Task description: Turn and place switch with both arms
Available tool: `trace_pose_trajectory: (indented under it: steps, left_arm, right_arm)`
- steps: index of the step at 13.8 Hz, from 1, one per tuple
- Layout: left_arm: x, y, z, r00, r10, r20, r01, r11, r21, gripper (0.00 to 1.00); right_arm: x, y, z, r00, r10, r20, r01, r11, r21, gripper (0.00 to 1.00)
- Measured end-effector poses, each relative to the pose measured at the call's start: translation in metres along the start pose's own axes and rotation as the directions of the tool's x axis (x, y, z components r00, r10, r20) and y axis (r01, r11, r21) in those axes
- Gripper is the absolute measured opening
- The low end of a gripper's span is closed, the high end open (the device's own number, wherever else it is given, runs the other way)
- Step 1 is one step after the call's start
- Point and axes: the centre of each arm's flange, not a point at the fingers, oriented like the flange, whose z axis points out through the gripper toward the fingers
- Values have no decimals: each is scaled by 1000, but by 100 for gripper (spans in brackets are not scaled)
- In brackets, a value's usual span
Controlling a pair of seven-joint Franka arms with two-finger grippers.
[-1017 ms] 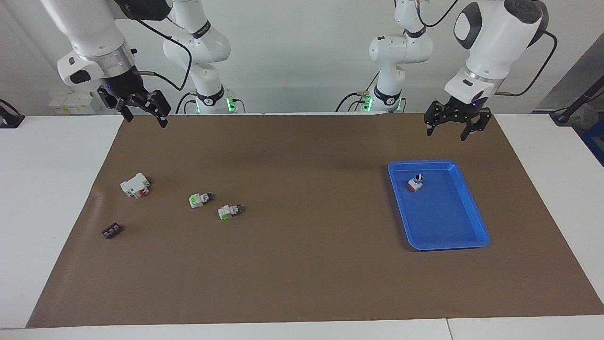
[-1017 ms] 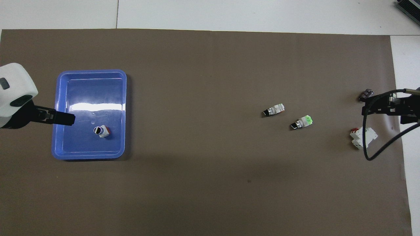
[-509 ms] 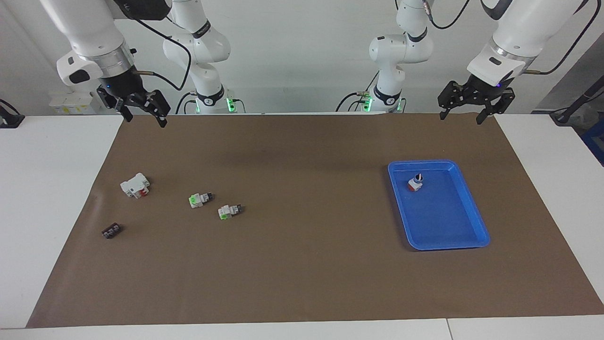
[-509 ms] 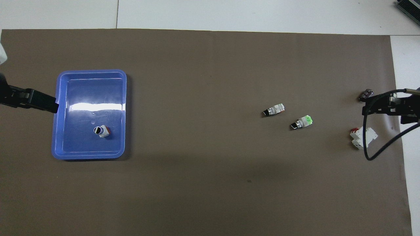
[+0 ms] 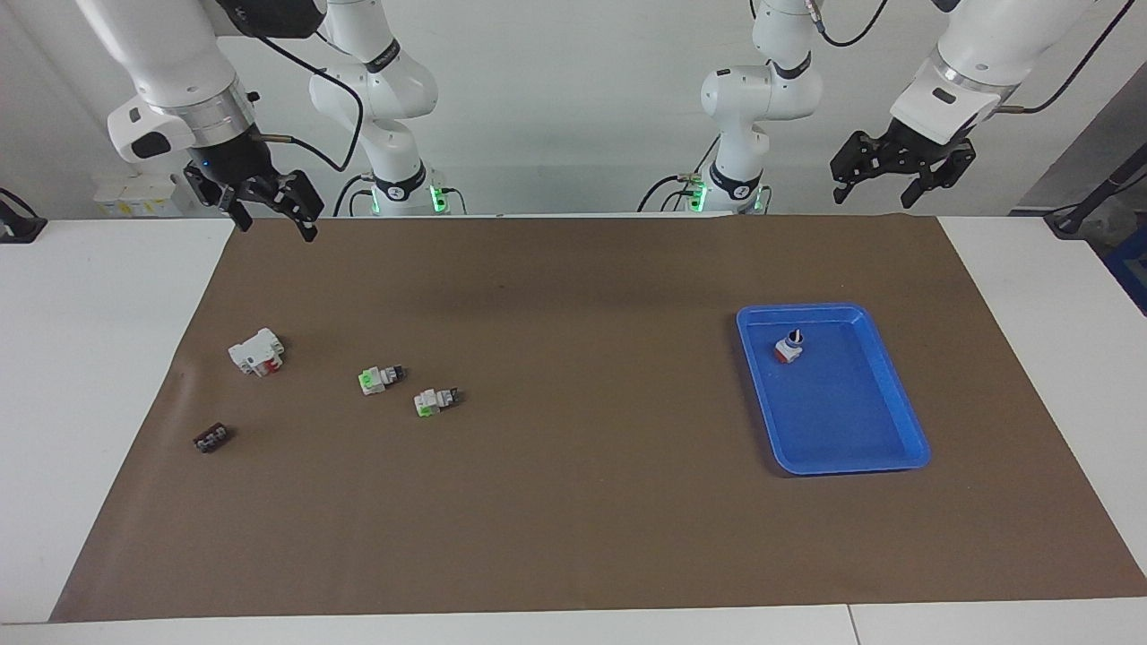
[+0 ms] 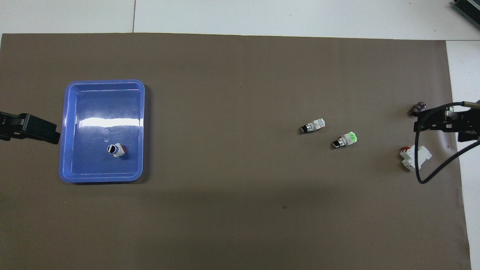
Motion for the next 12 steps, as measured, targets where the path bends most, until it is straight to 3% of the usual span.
trace_pose_trajectory:
  steps: [12]
  left_arm:
    - [-3, -22, -1, 999, -44, -6, 44, 999, -4, 100]
  right_arm:
    - [0, 0, 0, 1000, 0, 0, 0, 1000, 0, 100]
